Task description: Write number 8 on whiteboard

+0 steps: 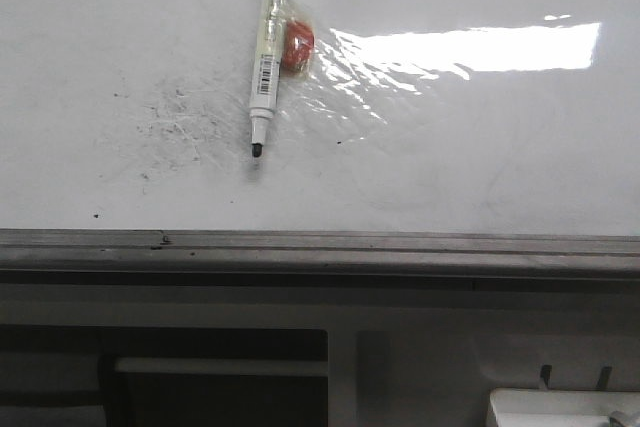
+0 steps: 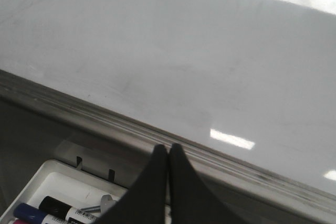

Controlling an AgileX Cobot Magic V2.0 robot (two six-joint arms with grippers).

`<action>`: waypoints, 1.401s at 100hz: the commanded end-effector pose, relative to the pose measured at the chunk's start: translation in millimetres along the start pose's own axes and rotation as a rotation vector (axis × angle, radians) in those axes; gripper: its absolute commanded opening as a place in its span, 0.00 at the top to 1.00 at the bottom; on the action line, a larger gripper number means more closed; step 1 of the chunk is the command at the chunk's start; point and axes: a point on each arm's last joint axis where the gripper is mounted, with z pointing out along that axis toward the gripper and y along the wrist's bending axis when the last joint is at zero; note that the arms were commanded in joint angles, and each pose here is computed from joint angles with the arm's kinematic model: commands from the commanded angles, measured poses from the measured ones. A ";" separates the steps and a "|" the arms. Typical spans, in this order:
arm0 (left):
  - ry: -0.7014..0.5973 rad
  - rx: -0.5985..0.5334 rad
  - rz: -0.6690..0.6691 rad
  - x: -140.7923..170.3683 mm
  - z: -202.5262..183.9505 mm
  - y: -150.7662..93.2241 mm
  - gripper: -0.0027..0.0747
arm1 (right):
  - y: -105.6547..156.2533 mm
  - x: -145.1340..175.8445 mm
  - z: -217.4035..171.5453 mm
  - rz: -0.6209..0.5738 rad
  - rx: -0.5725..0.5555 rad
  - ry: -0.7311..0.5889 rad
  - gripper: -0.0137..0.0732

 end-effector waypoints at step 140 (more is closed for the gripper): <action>-0.070 -0.005 0.017 4.0 1.9 2.0 0.99 | -6.2 -21.9 -4.2 -0.154 0.101 -0.283 0.92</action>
